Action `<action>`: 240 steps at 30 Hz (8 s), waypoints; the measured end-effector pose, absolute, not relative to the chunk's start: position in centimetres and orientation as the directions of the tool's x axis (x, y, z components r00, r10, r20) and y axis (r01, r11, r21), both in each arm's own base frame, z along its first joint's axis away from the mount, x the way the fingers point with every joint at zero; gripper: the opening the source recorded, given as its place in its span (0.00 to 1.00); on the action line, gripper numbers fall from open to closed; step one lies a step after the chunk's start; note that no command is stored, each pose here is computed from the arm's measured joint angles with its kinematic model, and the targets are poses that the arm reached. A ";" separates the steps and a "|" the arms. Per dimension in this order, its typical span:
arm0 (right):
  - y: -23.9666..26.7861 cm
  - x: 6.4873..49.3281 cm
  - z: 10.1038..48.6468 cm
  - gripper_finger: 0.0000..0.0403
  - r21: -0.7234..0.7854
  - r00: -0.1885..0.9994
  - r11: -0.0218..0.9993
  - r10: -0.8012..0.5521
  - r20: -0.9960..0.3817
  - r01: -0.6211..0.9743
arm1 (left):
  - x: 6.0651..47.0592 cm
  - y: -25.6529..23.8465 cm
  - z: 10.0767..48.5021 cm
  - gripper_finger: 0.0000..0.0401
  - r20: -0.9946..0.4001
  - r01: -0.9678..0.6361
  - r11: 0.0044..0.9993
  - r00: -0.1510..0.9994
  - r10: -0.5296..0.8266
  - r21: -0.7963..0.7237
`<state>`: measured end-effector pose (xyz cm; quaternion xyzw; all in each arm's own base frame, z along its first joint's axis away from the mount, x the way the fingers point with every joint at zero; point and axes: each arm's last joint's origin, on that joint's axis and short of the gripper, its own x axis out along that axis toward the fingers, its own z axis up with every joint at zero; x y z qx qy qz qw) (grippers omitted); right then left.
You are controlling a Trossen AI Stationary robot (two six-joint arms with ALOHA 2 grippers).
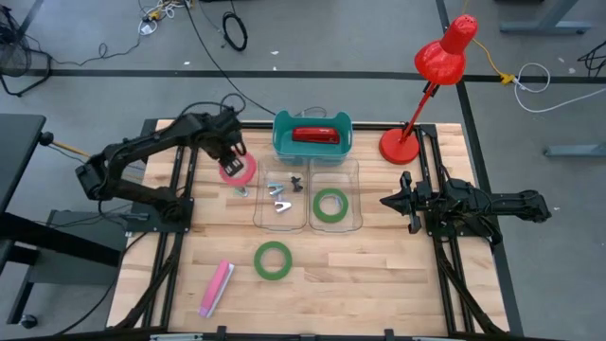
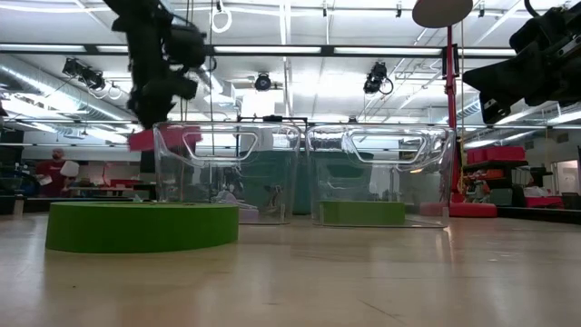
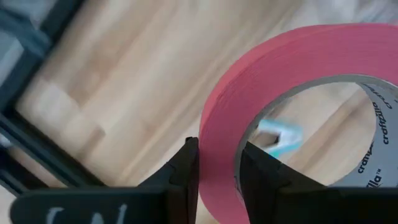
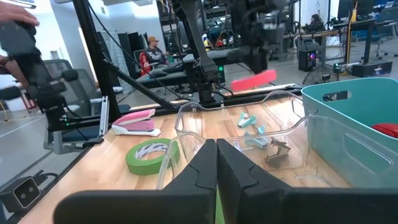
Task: Pick and place Stapler, Stapler remover, tape
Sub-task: Put the pink tape into the right transparent bin, then put the pink stapler into the blue bin
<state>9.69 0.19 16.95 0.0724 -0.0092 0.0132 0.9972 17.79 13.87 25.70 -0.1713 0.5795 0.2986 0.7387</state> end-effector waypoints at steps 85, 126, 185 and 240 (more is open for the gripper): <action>0.2 9.7 16.9 0.02 0.144 1.000 0.989 0.026 0.018 -0.028 | 42.1 11.1 25.5 0.24 -0.700 0.130 0.991 0.707 -0.102 -0.013; 0.2 9.7 16.9 0.02 0.144 0.999 0.989 0.026 0.019 -0.028 | 36.5 9.3 31.0 0.71 -0.801 0.038 0.998 0.596 -0.060 -0.047; 0.2 9.7 16.9 0.02 0.144 1.000 0.989 0.025 0.019 -0.028 | 20.0 -6.7 29.5 0.71 -0.959 -0.460 0.873 0.283 -0.028 -0.161; 0.2 9.7 16.9 0.02 0.144 1.000 0.989 0.025 0.019 -0.028 | 19.3 -18.7 22.3 0.71 -0.996 -0.826 0.557 0.092 -0.017 -0.086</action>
